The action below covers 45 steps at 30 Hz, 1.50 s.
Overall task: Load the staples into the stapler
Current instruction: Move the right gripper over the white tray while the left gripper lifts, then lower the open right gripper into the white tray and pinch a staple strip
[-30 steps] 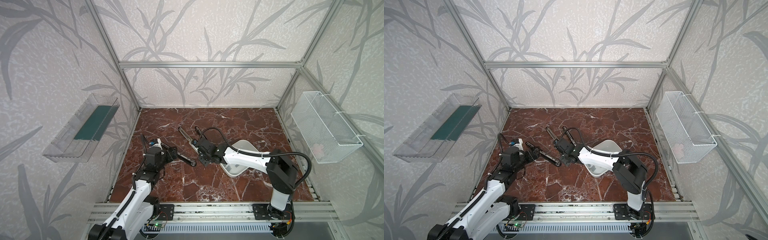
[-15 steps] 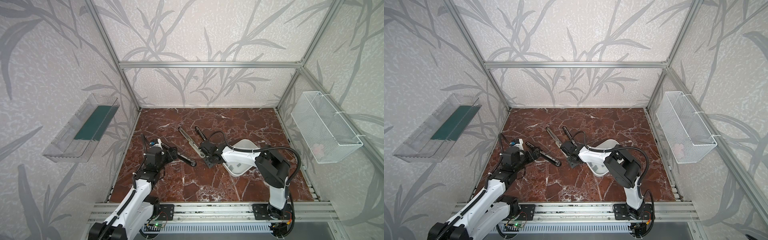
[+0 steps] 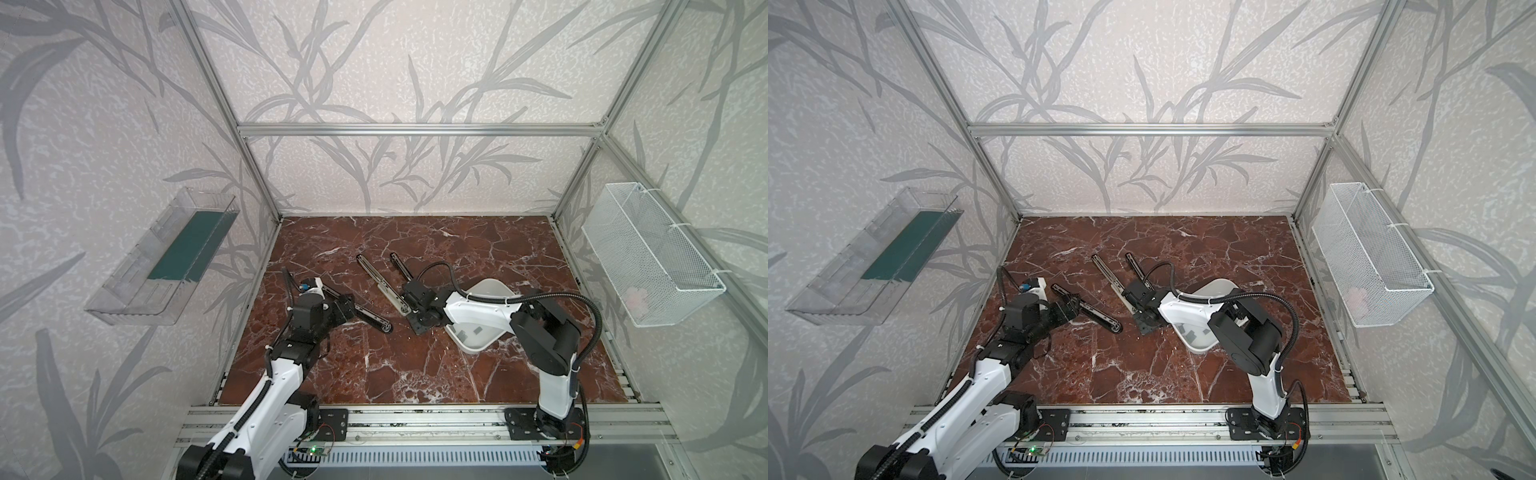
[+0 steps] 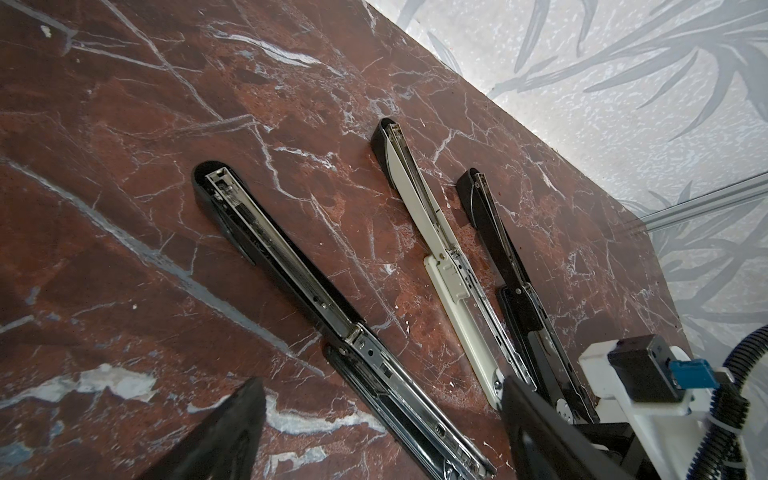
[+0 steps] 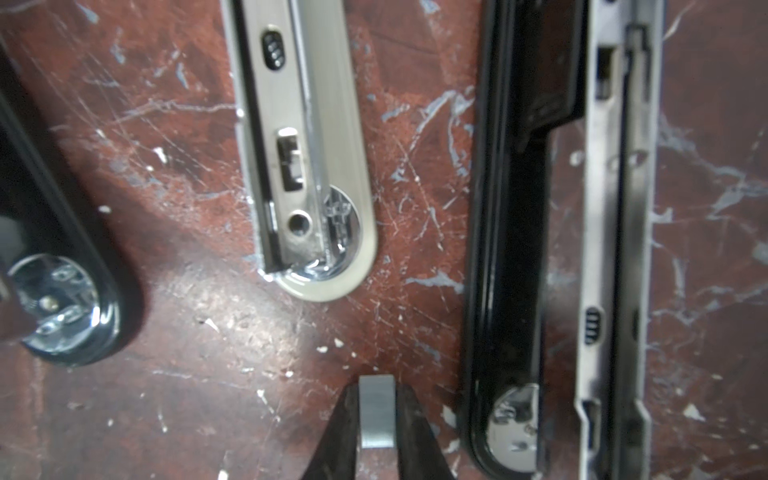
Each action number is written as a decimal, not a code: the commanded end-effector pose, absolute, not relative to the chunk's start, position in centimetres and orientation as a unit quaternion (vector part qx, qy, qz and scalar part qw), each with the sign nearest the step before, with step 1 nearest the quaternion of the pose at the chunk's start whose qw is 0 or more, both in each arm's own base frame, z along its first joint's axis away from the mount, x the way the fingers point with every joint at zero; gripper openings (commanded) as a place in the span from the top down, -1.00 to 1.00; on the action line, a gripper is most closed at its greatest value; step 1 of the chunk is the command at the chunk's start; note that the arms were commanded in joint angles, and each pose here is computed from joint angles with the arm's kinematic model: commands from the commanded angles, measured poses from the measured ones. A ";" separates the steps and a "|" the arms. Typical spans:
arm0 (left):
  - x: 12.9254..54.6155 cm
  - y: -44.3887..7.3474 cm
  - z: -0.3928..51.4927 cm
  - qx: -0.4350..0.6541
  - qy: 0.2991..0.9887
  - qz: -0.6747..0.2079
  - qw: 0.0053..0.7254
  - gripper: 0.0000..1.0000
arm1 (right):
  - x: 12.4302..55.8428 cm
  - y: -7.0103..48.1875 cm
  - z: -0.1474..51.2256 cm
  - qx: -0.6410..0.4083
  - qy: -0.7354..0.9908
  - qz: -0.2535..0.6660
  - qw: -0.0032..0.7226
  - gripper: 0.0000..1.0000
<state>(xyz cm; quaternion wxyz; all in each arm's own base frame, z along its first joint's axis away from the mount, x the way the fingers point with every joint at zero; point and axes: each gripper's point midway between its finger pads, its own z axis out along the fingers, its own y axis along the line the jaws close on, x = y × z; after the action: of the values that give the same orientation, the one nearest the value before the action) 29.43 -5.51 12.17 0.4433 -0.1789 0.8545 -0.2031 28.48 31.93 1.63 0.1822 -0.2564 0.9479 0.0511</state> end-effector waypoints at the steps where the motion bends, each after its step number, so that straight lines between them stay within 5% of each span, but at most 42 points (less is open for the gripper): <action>1: 29.9 -5.6 13.0 -0.177 0.848 -0.207 0.455 -0.78 | 26.6 30.5 -0.4 -0.250 0.957 0.041 0.140 0.64; 14: 30.1 -8.7 15.9 -0.119 0.815 -0.294 0.484 -0.77 | 28.2 33.0 7.7 -0.238 0.936 0.123 0.230 0.72; 20: 30.5 -11.1 18.1 -0.064 0.798 -0.320 0.506 -0.77 | 30.0 28.4 14.4 -0.194 0.926 0.102 0.307 0.71; 30: 35.6 -15.2 23.3 0.061 0.770 -0.271 0.574 -0.79 | 31.0 15.1 10.1 -0.031 0.962 0.035 0.268 0.71; 37: 41.2 -16.6 23.5 0.104 0.752 -0.240 0.605 -0.79 | 31.6 12.2 6.5 0.012 0.976 0.018 0.216 0.66; 41: 41.6 -16.1 22.7 0.099 0.735 -0.241 0.625 -0.78 | 31.8 11.2 4.3 0.035 0.983 0.020 0.178 0.71; 45: 41.4 -15.8 21.8 0.104 0.738 -0.231 0.625 -0.79 | 31.9 10.9 3.2 0.038 0.986 0.011 0.165 0.54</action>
<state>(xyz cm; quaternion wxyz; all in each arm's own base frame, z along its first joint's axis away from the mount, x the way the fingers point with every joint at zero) 41.07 -16.09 19.51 0.5808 0.0888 0.7720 -0.2427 31.49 10.49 3.09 0.1663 0.0343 0.9855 0.0034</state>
